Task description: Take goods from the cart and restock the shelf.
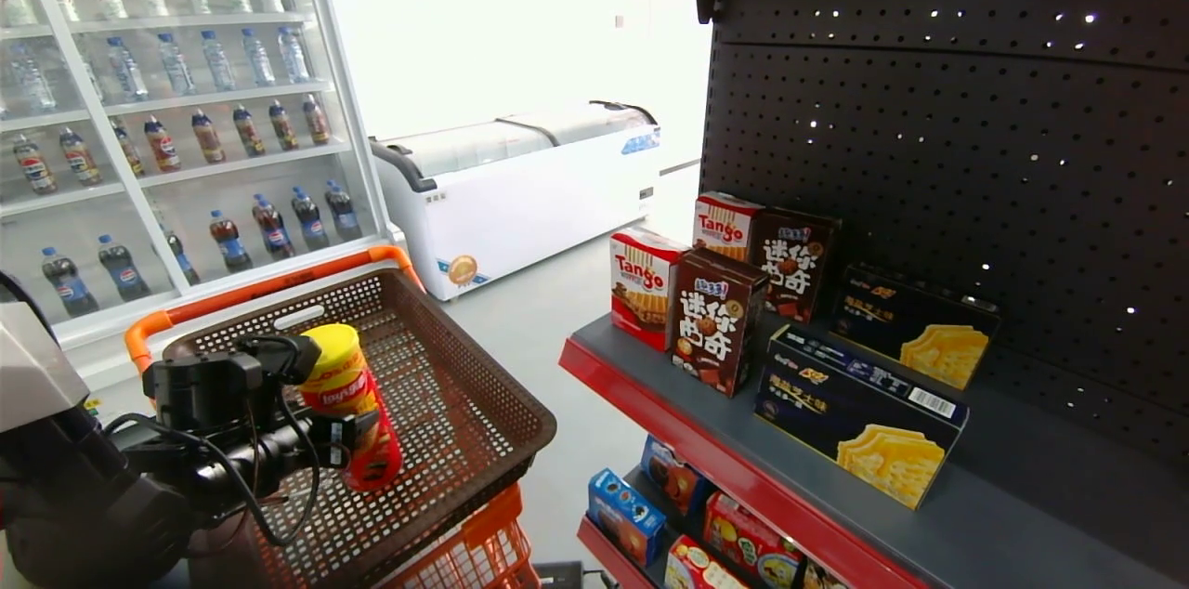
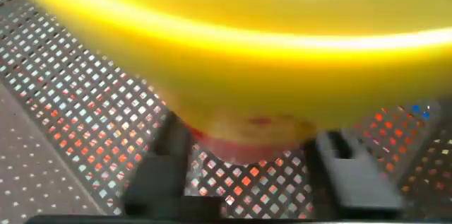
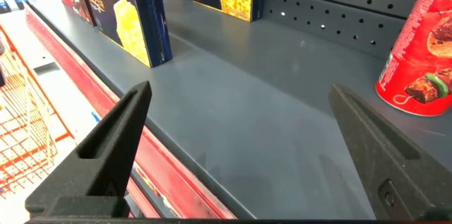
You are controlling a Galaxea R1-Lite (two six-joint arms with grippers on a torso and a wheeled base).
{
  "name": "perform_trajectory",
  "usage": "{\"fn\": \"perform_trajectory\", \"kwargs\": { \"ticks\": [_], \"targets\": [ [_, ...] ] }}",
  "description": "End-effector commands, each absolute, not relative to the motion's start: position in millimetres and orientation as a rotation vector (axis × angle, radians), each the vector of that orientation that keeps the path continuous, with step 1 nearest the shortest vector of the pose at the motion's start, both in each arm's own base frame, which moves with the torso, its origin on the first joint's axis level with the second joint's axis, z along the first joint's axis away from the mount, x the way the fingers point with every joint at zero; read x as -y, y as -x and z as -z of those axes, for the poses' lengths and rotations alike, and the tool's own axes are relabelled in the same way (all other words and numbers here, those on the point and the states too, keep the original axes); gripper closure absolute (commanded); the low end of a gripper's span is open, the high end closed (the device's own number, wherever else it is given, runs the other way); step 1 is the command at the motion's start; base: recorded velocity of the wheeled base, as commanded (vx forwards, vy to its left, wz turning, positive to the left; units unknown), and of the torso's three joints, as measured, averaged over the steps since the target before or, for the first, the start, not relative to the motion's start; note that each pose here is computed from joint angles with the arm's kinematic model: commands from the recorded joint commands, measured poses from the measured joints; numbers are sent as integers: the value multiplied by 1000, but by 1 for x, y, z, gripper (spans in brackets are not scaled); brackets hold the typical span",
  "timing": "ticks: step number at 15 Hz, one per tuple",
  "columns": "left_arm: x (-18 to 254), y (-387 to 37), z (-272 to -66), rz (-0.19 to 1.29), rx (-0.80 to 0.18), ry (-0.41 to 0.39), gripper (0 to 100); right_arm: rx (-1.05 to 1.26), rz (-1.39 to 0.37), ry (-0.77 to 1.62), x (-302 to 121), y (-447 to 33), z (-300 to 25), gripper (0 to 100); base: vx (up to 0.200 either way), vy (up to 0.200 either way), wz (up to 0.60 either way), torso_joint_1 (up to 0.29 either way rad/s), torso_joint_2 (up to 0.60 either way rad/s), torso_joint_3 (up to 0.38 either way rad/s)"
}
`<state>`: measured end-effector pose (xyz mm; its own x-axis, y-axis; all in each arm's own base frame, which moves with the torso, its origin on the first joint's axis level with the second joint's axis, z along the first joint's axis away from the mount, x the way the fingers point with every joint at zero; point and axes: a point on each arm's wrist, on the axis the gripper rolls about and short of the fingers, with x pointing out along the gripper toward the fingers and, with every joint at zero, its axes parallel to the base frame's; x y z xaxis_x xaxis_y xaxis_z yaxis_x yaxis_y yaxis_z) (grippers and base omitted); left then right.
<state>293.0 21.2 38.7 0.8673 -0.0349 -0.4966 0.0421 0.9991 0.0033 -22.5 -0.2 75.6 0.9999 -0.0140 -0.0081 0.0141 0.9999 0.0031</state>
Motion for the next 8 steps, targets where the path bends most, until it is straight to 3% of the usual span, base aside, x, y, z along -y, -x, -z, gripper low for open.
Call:
{"fn": "perform_trajectory", "kwargs": {
  "ticks": [1, 4, 5, 8],
  "targets": [
    [-17, -293, -42, 56, -507, -17, 100, -9, 14, -3, 0, 22, -76, 0, 0, 0, 0, 0, 0, 0],
    [2, -293, -61, 118, -441, -37, 100, -9, 14, -3, 0, 22, -76, 0, 0, 0, 0, 0, 0, 0],
    [14, -293, -72, 161, -397, -72, 100, -9, 14, -3, 0, 22, -76, 0, 0, 0, 0, 0, 0, 0],
    [20, -301, -92, 186, -319, -153, 100, -9, 14, -3, 0, 22, -76, 0, 0, 0, 0, 0, 0, 0]
  ]
}}
